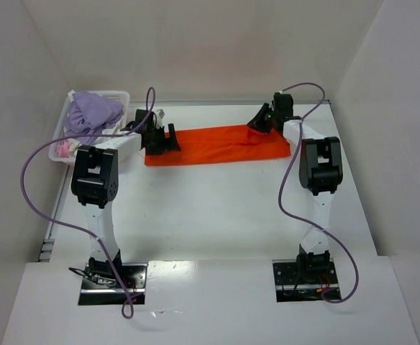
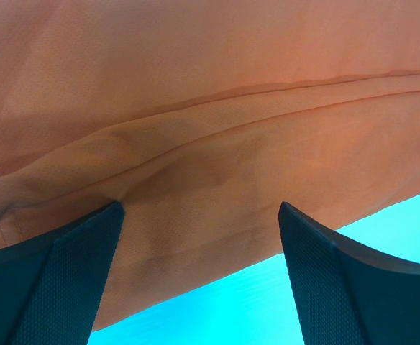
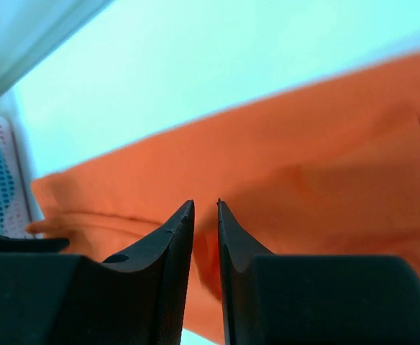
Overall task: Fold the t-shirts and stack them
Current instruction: Fold the other side of the tshirt into a rectangle
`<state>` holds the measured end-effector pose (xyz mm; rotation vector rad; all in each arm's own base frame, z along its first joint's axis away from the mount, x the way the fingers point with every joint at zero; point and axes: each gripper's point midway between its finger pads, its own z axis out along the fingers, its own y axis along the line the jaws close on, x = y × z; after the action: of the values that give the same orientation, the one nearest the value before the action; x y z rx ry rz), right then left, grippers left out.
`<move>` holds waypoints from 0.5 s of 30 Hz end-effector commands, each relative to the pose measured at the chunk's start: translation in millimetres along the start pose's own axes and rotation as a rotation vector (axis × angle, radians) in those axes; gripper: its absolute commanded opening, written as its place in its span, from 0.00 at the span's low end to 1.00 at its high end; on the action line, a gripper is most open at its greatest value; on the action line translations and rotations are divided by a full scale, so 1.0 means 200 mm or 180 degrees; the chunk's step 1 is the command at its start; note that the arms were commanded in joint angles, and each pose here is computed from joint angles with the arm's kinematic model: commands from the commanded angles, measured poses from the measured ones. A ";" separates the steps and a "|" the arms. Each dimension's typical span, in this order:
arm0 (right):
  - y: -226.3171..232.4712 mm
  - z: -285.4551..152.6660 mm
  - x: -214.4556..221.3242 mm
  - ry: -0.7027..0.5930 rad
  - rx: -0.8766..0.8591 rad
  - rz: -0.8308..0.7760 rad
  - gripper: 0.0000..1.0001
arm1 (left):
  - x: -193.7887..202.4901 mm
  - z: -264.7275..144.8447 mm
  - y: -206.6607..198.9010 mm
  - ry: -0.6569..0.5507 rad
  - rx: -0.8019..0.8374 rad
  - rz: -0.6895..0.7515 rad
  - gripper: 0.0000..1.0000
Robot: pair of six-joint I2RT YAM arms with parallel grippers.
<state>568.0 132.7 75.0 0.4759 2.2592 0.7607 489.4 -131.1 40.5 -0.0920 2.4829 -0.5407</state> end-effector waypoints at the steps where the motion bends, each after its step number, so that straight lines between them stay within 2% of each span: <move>1: 0.09 0.05 -0.09 -0.0075 -0.0129 -0.0059 0.25 | 0.08 0.06 0.01 0.0159 0.0043 0.0054 0.96; 9: 0.14 0.08 -0.18 -0.0078 -0.0165 -0.0175 0.32 | 0.07 0.06 0.00 0.0160 0.0042 0.0054 0.96; 12: 0.15 0.02 -0.18 -0.0084 -0.0113 -0.0262 0.39 | 0.07 0.06 0.00 0.0160 0.0042 0.0054 0.96; 14: 0.23 -0.11 -0.26 -0.0287 -0.0133 -0.0350 0.49 | 0.07 0.06 0.00 0.0160 0.0042 0.0054 0.96; 15: 0.19 -0.13 -0.21 -0.0264 -0.0074 -0.0331 0.53 | 0.08 0.06 -0.01 0.0168 0.0070 0.0053 0.96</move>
<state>595.6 133.7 87.0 0.4239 2.2445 0.7417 489.4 -131.3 39.8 -0.0905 2.4836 -0.5422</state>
